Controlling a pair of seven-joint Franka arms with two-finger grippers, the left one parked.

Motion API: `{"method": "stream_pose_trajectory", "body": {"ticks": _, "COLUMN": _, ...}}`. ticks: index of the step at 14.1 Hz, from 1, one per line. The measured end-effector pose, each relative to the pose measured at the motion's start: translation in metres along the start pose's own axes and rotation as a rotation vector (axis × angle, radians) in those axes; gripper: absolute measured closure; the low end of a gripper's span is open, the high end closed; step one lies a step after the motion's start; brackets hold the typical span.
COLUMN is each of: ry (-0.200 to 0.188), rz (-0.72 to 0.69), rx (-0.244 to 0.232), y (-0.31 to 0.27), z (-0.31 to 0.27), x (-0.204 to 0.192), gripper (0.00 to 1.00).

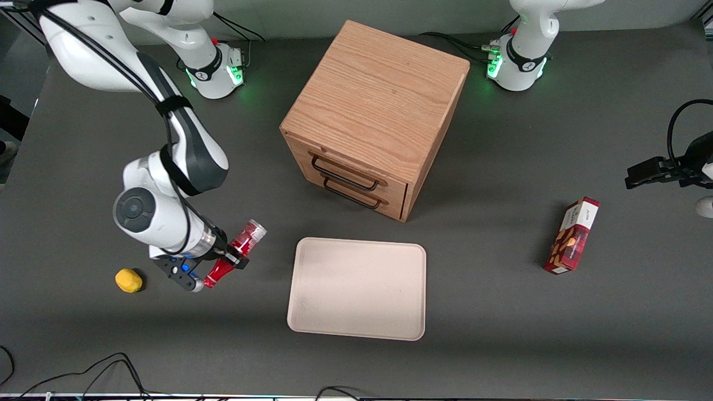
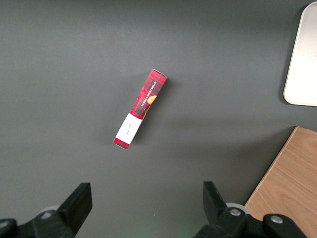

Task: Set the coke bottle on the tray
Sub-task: 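Lift the bottle and carry it over the cream tray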

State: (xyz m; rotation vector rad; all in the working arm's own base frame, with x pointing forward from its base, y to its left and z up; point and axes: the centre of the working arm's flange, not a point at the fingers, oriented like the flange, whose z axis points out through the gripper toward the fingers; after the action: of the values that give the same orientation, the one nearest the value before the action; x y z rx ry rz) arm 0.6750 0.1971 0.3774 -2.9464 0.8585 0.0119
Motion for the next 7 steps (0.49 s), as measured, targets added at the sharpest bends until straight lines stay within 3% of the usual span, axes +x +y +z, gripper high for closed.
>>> {"method": "stream_pose_trajectory", "body": {"ticks": 3, "ry": 0.016, "rz": -0.187, "rx": 0.029, "y": -0.032, "z": -0.045, "x": -0.001, "gripper": 0.44}}
{"method": "stream_pose_trajectory", "body": {"ticks": 7, "ry": 0.023, "rz": -0.358, "rx": 0.094, "y": -0.090, "z": -0.012, "x": -0.018, "gripper": 0.44}}
